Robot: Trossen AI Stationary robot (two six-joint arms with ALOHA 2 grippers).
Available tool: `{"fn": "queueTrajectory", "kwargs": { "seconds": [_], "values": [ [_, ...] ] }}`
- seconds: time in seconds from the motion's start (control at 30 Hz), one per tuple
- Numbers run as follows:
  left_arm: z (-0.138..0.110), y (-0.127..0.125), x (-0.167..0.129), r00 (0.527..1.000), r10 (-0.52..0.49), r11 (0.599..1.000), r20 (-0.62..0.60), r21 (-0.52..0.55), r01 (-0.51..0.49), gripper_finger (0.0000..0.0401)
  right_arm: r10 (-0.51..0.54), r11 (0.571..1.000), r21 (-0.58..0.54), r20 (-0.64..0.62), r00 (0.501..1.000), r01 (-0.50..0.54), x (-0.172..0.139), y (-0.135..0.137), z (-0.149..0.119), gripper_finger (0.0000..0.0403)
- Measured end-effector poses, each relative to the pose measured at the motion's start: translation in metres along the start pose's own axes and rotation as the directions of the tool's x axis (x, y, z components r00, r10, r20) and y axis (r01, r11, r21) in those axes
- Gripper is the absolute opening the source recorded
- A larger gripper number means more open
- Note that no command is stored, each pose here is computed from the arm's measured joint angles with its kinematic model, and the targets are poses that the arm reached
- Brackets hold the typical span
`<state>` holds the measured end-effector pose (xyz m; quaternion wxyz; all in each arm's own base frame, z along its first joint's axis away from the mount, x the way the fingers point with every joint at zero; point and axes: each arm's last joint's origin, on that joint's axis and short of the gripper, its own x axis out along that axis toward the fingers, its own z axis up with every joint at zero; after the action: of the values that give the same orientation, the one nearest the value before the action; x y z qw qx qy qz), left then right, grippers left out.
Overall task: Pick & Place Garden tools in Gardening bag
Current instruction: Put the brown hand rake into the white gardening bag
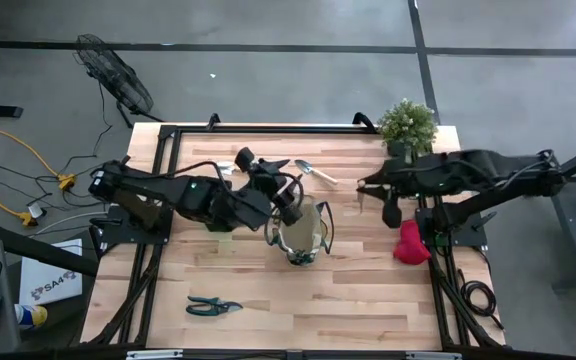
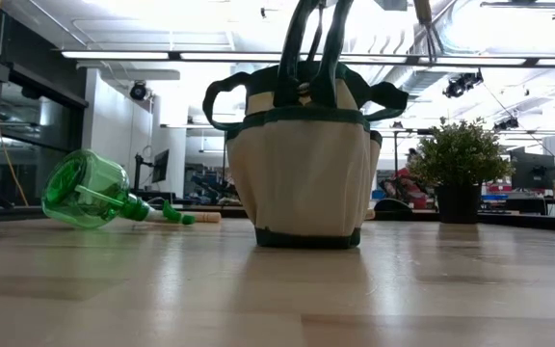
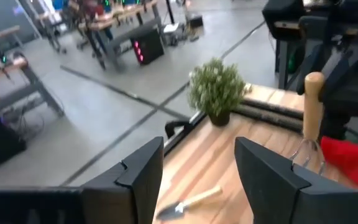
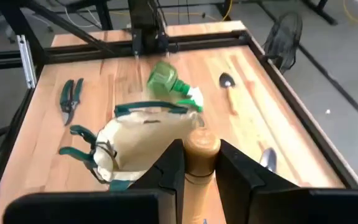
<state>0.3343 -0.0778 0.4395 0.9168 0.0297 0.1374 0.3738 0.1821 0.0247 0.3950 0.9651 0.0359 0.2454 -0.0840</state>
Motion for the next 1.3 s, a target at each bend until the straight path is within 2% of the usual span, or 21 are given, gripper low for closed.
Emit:
{"fn": "queueTrajectory", "kwargs": {
  "seconds": [0.23, 0.5, 0.7, 1.3],
  "values": [
    [-0.012, 0.003, -0.001, 0.997, 0.026, 0.998, -0.069, -0.056, -0.030, 0.0193, 0.079, 0.996, 0.030, 0.051, 0.996, -0.080, 0.027, 0.006, -0.015, 0.0055],
    [-0.015, 0.005, -0.001, 0.996, 0.044, 0.995, -0.080, -0.081, -0.051, 0.0193, 0.115, 0.992, 0.044, 0.103, 0.988, -0.120, 0.047, 0.010, -0.029, 0.0054],
    [-0.014, 0.004, -0.001, 0.996, 0.044, 0.995, -0.080, -0.086, -0.051, 0.0193, 0.113, 0.992, 0.040, 0.088, 0.990, -0.117, 0.061, 0.013, -0.039, 0.0054],
    [-0.015, 0.005, 0.000, 0.996, 0.052, 0.995, -0.079, -0.085, -0.058, 0.0193, 0.123, 0.992, 0.014, 0.026, 0.992, -0.123, 0.104, 0.025, -0.046, 0.0054]
  ]
}}
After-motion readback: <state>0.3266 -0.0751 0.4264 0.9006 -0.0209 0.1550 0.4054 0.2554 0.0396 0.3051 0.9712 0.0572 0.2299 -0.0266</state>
